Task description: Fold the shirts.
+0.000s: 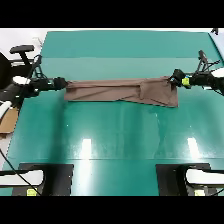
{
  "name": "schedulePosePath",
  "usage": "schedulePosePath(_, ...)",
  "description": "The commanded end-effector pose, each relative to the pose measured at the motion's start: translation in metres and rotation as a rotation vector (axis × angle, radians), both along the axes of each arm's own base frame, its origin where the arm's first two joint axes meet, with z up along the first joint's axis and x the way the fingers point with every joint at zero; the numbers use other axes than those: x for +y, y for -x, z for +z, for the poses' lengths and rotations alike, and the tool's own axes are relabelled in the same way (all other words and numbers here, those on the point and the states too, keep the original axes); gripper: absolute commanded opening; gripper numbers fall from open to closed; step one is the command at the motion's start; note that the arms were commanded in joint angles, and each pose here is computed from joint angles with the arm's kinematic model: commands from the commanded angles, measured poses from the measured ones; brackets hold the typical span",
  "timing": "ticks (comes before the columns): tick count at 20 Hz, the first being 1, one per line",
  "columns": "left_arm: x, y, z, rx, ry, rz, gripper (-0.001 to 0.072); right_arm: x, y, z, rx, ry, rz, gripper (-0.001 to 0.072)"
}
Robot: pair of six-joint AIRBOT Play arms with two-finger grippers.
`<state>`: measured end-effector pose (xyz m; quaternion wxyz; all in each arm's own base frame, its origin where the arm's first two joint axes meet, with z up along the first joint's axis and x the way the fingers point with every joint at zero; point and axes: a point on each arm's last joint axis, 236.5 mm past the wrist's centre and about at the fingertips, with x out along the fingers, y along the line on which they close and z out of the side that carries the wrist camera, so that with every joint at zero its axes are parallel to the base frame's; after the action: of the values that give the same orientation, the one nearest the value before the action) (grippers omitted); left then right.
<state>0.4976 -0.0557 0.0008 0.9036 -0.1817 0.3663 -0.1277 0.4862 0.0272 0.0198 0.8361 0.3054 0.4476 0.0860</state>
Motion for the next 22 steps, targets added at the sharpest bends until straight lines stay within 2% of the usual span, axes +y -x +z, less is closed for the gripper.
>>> schedulePosePath(1,0.017,-0.037,-0.002,-0.147,-0.176,0.098,0.002,-0.005,-0.028,-0.024,0.021,0.009,0.037,0.0021)
schedulePosePath(3,0.017,-0.047,0.002,-0.188,-0.228,0.096,0.002,-0.005,-0.038,-0.031,0.031,0.005,0.057,0.0021)
schedulePosePath(6,0.001,-0.054,-0.011,-0.193,-0.283,0.014,0.0021,-0.005,-0.045,-0.044,0.053,-0.003,0.068,0.002)
schedulePosePath(11,0.0,-0.054,-0.02,-0.176,-0.285,0.008,0.0023,-0.003,-0.044,-0.052,0.063,0.001,0.082,0.0021)
schedulePosePath(12,0.0,-0.054,-0.02,-0.177,-0.285,0.007,0.0047,-0.003,-0.043,-0.052,0.065,-0.001,0.083,0.0023)
schedulePosePath(13,0.0,-0.054,-0.019,-0.178,-0.284,0.008,0.0345,-0.002,-0.042,-0.052,0.067,-0.003,0.087,0.0094)
schedulePosePath(14,-0.001,-0.055,-0.016,-0.179,-0.276,0.005,0.0555,-0.001,-0.04,-0.05,0.07,-0.005,0.098,0.0365)
schedulePosePath(15,-0.004,-0.055,-0.011,-0.172,-0.247,-0.008,0.0523,-0.001,-0.039,-0.044,0.058,0.004,0.115,0.05)
schedulePosePath(17,-0.011,-0.051,0.004,-0.147,-0.184,-0.084,0.0526,-0.011,-0.035,-0.022,0.012,0.031,0.132,0.0507)
schedulePosePath(18,-0.01,-0.052,0.018,-0.149,-0.154,-0.108,0.0561,-0.021,-0.035,-0.007,-0.018,0.044,0.119,0.0507)
schedulePosePath(19,-0.007,-0.054,0.032,-0.143,-0.118,-0.11,0.056,-0.034,-0.034,0.01,-0.051,0.058,0.1,0.0507)
schedulePosePath(20,-0.006,-0.054,0.044,-0.131,-0.086,-0.115,0.0493,-0.046,-0.03,0.023,-0.069,0.066,0.084,0.0507)
schedulePosePath(21,-0.015,-0.05,0.055,-0.112,-0.053,-0.155,0.0303,-0.057,-0.021,0.032,-0.066,0.063,0.075,0.0507)
schedulePosePath(22,-0.031,-0.042,0.062,-0.094,-0.029,-0.224,0.0018,-0.065,-0.01,0.035,-0.047,0.052,0.088,0.0507)
